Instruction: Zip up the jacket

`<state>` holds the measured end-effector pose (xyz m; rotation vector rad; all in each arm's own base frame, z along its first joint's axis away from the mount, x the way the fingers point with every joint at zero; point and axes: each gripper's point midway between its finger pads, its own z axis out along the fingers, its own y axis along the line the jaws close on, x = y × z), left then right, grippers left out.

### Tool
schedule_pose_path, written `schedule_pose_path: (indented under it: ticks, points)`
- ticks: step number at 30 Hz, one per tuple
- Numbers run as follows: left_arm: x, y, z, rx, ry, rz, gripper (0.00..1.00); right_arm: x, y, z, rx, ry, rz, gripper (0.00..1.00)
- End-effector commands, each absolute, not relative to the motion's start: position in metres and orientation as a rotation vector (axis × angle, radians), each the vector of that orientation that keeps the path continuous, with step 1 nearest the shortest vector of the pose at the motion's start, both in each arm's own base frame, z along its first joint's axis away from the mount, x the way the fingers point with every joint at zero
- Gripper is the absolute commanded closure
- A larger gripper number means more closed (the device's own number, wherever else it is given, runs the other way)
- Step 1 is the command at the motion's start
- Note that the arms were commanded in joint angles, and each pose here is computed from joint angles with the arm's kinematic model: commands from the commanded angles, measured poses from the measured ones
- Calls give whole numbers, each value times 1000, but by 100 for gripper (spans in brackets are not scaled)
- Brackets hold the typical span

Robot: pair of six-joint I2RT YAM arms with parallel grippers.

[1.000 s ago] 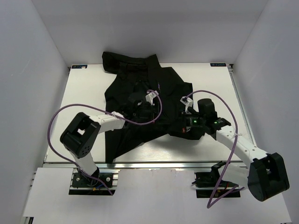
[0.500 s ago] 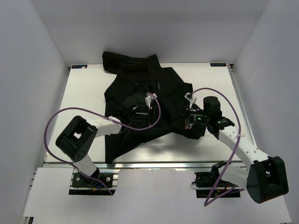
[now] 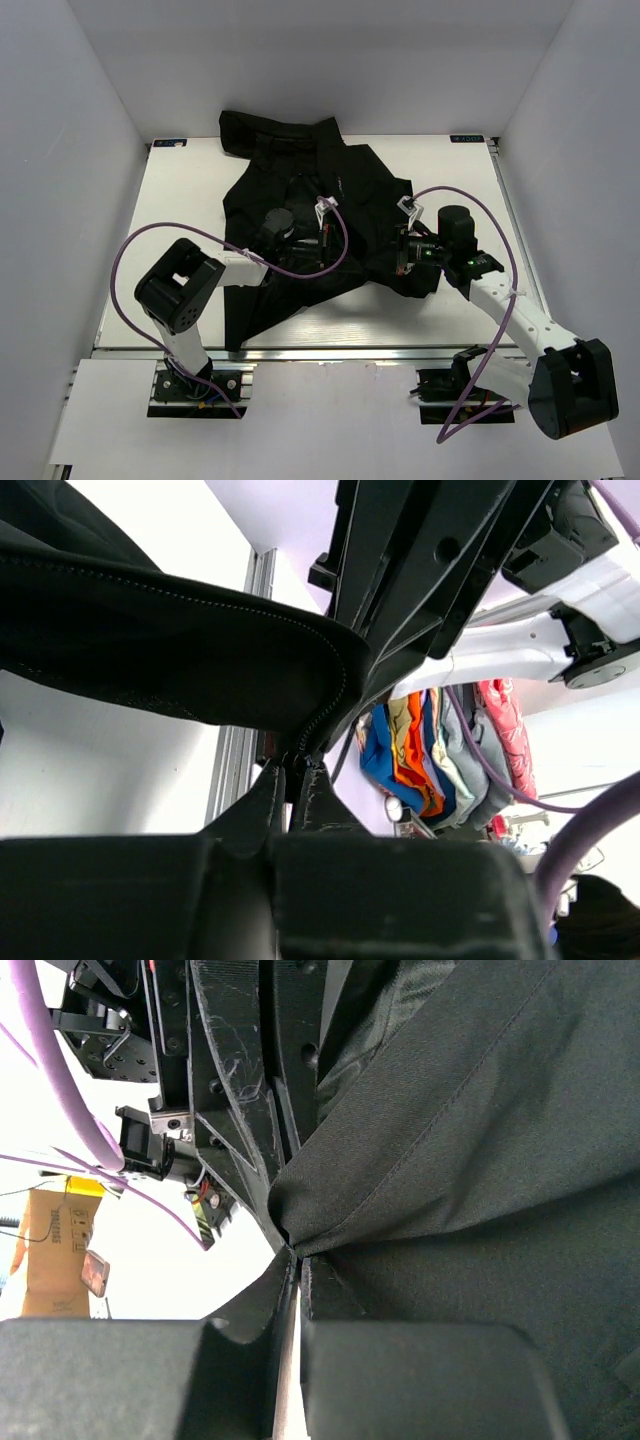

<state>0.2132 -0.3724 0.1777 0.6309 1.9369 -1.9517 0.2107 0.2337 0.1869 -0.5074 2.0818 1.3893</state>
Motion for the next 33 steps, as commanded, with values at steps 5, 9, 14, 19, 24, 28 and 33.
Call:
schedule_pose_path:
  ticks: [5,9,14,19,24,28,33]
  points:
    - [214,-372,199,620,1851,-1936,100,211,234,195,-501,2035,1384,83]
    - [219,-371,193,599,1901,-1848,100,219,230,199,-427,2040,1332,43]
    - [221,-372,191,599,1936,-1758,100,224,230,205,-317,2036,1352,41]
    - [227,-376,195,587,1944,-1663,100,222,229,195,-229,2086,1364,42]
    - [225,-377,201,605,1910,-1668,100,222,227,183,-148,2119,1369,42]
    - [222,-377,204,609,1894,-1672,100,220,231,180,-127,2125,1417,43]
    - [223,-378,215,601,1837,-1667,100,217,233,177,-109,2123,1462,44]
